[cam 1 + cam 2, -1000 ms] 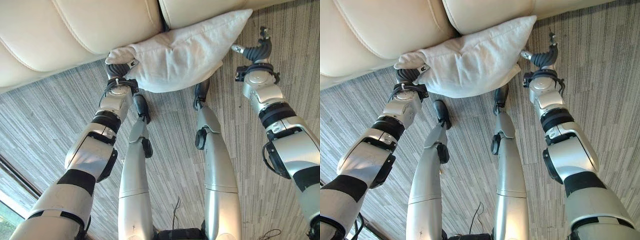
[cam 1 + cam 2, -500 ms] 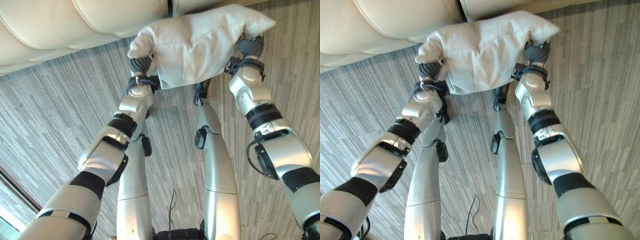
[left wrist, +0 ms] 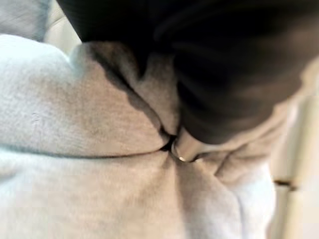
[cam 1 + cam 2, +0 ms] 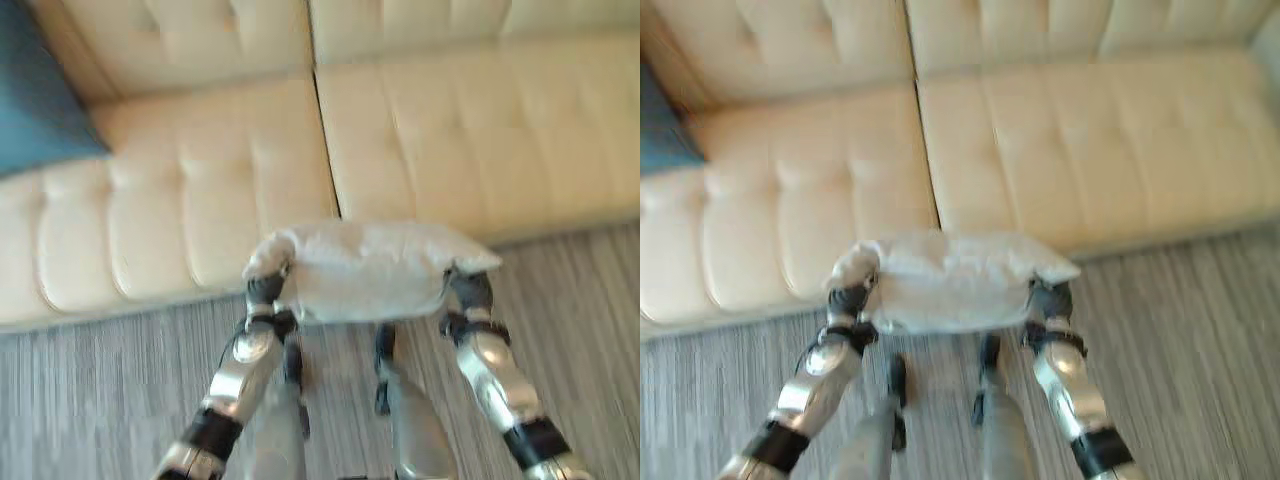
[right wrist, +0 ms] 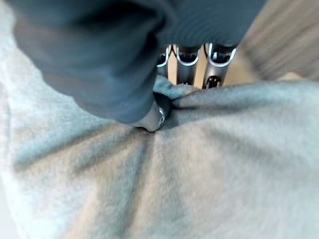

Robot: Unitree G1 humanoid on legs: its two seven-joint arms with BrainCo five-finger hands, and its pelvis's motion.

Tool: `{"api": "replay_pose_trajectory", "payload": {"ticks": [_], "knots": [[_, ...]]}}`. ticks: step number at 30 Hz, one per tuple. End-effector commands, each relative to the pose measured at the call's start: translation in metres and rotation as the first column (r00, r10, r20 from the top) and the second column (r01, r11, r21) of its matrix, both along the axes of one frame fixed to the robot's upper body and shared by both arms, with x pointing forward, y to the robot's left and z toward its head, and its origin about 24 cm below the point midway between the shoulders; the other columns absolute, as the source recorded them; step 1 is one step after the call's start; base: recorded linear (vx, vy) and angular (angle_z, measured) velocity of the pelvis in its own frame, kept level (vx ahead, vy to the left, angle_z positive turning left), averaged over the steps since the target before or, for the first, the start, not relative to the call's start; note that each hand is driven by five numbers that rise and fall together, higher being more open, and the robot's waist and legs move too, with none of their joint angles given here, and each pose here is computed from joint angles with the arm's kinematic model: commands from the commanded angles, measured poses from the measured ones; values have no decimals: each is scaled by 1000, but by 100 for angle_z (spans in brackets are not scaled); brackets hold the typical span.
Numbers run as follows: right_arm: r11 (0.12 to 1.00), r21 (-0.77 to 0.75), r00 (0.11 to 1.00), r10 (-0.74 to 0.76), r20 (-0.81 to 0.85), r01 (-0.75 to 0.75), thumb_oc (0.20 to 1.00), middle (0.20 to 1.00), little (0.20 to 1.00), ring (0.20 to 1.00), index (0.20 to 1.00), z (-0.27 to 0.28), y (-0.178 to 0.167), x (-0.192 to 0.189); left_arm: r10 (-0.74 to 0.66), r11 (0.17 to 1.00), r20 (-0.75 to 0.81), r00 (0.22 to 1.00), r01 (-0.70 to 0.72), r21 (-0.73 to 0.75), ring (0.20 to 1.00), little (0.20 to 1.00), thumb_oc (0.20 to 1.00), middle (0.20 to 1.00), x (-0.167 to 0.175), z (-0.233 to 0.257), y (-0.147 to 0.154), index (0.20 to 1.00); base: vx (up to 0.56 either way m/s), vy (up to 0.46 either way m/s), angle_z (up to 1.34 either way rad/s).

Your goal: Pick up all the scattered cushions and arrange them neatly on the sofa.

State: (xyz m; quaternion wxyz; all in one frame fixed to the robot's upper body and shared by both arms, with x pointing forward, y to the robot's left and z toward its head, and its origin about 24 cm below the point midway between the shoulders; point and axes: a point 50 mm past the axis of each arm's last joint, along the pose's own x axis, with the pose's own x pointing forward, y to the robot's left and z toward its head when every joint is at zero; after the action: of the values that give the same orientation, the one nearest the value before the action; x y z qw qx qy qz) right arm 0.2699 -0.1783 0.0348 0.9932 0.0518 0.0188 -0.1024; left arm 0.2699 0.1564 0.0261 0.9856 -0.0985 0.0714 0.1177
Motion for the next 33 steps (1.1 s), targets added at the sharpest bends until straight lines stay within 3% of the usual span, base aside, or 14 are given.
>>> {"api": "replay_pose_trajectory", "payload": {"ticks": [1,3,6,13,24,33], "knots": [[986,-139,975,117,188,-92,200,200,200,200,200,46,13,21,-82,997,286,955,75,35,200,200,200,200,24,62,-16,200,87,115,13],[962,-260,977,127,170,-80,200,200,200,200,200,43,-1,8,-74,993,261,962,46,111,200,200,200,200,5,52,10,200,48,115,26],[943,-309,977,168,131,-121,200,200,200,200,200,37,-3,-3,-89,986,184,979,60,158,200,200,200,200,-16,34,28,200,89,135,7],[946,-286,977,187,99,-153,200,200,200,200,200,28,-8,-33,-89,979,86,992,71,189,200,200,200,200,-52,16,47,200,80,150,-16],[959,-247,946,203,253,-140,200,200,200,200,200,56,2,-40,-112,978,231,966,66,197,200,200,200,200,-44,48,37,200,32,220,-8],[948,-295,928,212,308,-119,200,200,200,200,200,70,7,-29,-152,976,280,948,99,193,200,200,200,200,-33,55,19,200,271,-147,-12]]}}
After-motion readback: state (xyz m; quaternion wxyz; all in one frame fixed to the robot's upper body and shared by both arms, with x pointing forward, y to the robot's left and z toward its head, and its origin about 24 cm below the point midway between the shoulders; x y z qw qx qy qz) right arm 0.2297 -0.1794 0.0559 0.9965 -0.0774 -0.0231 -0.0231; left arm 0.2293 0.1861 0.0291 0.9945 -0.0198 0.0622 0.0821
